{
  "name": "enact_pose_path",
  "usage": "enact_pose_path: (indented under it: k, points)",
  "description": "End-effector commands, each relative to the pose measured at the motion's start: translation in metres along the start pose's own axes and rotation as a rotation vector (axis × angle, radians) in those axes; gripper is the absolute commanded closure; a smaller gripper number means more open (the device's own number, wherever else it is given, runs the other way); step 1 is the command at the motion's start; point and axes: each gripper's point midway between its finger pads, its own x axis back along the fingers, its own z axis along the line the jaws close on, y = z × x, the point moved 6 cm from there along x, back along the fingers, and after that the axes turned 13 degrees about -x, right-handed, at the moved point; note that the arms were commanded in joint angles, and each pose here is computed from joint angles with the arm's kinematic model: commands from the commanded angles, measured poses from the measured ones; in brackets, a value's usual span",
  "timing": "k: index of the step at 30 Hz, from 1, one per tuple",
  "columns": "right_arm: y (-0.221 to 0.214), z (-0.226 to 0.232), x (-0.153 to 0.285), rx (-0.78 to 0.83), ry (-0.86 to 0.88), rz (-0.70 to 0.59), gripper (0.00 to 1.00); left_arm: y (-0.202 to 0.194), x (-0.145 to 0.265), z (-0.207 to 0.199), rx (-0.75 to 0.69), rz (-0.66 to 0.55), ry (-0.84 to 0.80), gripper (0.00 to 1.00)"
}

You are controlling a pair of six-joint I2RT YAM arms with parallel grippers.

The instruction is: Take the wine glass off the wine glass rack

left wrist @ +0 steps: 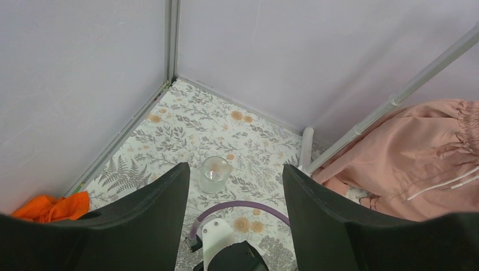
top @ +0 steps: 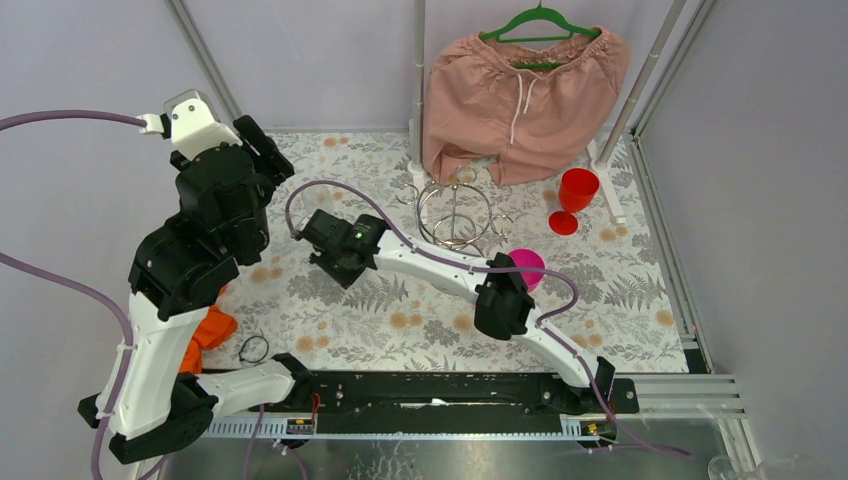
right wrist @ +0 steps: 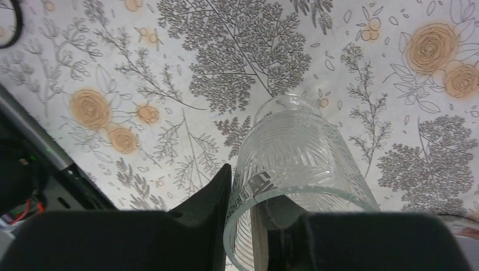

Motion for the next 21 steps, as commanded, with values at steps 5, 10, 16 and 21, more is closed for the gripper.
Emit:
enact_pose_path:
  k: [5,10,16,21]
  points:
    - [0.010,-0.010,0.014,0.098,-0.098,-0.050,1.00,0.002,-0.002,-0.007,0.044,-0.015,-0.021,0.31]
    - [0.008,-0.019,0.015,0.091,-0.108,-0.031,1.00,-0.005,-0.008,-0.011,0.010,0.004,0.008,0.32]
    - [0.007,-0.033,0.016,0.008,-0.037,0.009,1.00,-0.008,-0.011,-0.020,-0.003,0.020,-0.018,0.31]
    - [0.010,-0.046,0.021,-0.026,-0.047,0.026,1.00,-0.008,-0.011,-0.020,0.001,0.019,-0.020,0.31]
